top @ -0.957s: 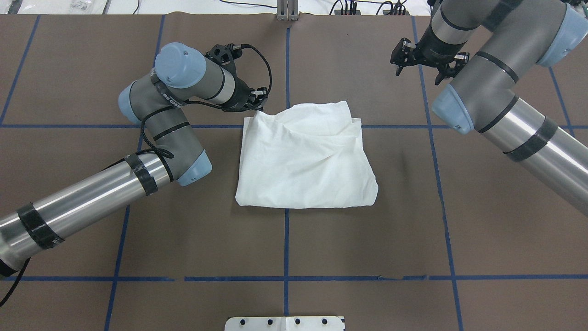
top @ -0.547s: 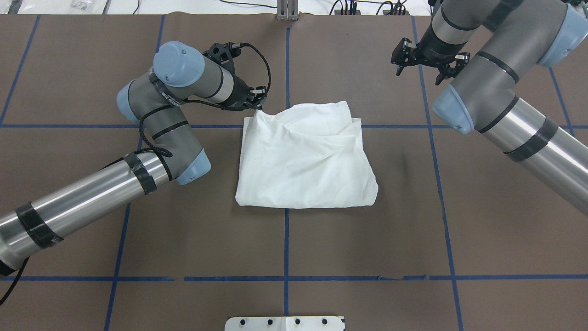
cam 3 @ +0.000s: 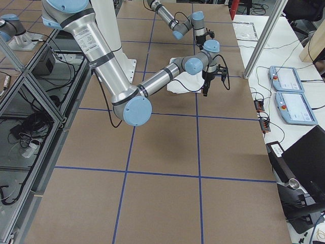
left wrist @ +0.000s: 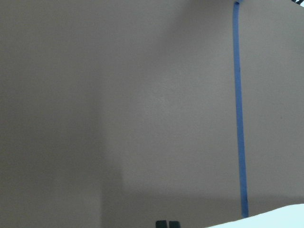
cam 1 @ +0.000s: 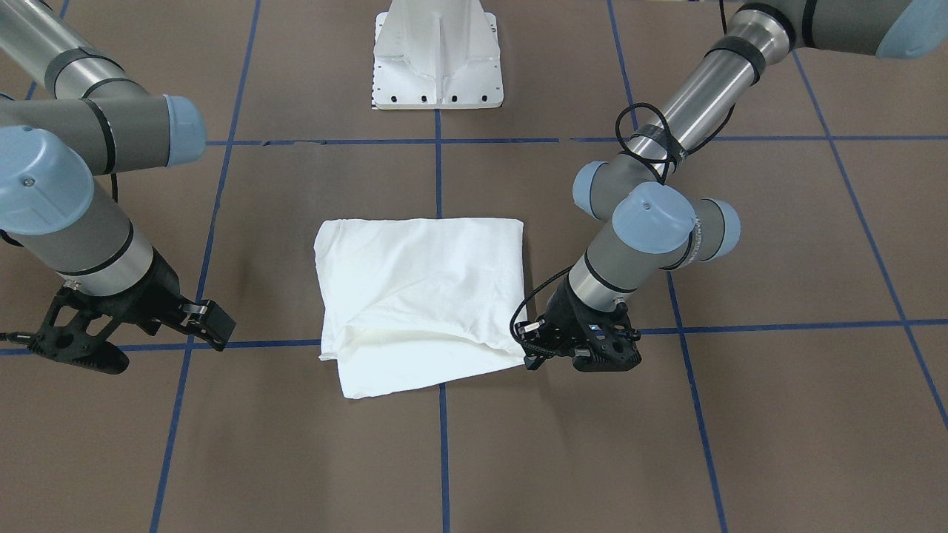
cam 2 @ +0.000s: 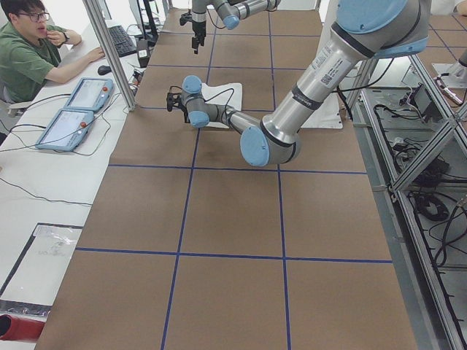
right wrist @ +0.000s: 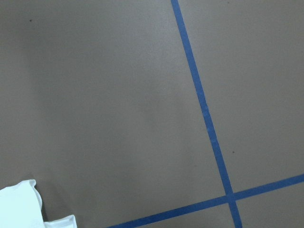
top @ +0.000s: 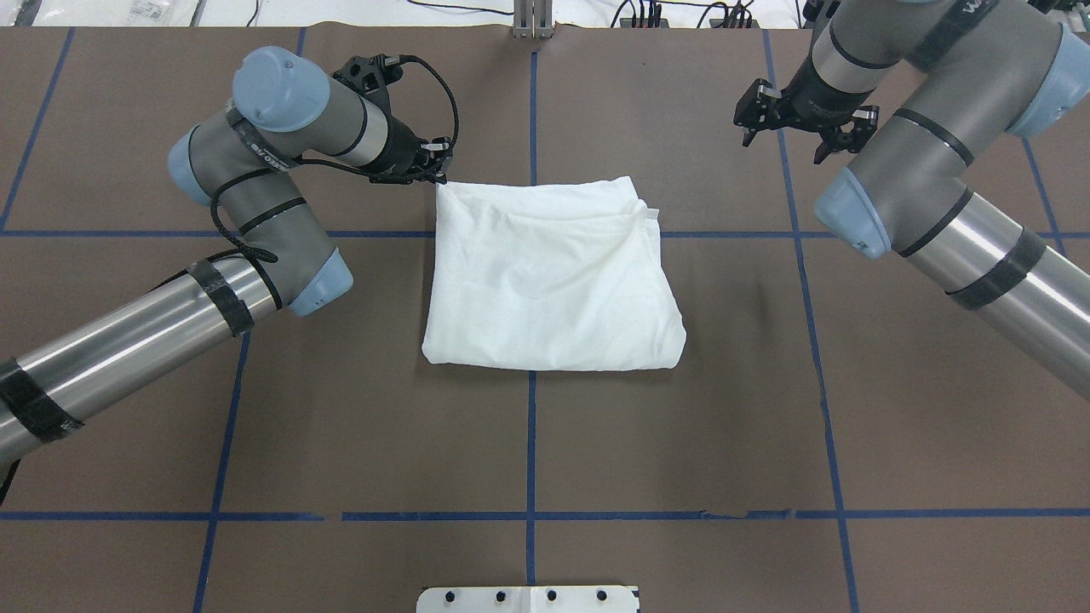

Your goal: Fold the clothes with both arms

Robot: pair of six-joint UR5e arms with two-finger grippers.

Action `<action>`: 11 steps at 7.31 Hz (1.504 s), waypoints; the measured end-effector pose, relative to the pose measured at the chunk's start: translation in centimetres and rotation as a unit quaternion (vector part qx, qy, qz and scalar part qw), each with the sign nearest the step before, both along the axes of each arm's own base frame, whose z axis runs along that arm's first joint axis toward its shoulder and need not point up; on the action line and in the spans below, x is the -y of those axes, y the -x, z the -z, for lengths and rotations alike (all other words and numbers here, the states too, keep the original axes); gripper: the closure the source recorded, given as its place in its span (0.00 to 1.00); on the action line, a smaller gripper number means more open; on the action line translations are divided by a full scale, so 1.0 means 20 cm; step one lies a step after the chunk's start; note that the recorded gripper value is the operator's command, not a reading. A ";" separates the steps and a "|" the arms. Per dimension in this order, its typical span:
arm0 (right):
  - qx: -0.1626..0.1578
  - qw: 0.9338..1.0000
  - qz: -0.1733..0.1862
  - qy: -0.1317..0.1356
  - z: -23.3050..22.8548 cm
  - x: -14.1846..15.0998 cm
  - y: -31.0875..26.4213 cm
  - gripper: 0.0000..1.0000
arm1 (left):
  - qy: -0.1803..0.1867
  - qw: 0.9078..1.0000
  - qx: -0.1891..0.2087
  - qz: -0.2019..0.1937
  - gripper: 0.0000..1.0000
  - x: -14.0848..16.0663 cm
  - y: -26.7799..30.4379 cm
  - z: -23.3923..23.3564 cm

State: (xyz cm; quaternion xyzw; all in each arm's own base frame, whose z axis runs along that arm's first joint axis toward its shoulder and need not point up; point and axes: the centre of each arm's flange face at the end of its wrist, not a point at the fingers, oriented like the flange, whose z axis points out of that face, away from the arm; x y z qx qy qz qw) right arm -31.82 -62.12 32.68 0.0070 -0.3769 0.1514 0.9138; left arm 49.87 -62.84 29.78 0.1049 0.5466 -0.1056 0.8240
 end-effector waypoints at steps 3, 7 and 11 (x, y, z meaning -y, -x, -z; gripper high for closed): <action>-0.003 1.000 0.006 -0.003 -0.06 -0.01 -0.01 0.00 | -0.015 1.000 0.012 -0.003 0.00 0.03 0.06 -0.05; -0.008 0.998 0.049 -0.034 -0.23 0.05 -0.29 0.00 | -0.050 0.998 0.031 -0.018 0.00 0.09 0.59 -0.35; -0.033 0.987 0.131 -0.084 -0.83 0.00 -1.03 0.00 | -0.110 0.990 0.091 -0.008 0.00 -0.26 1.59 -0.95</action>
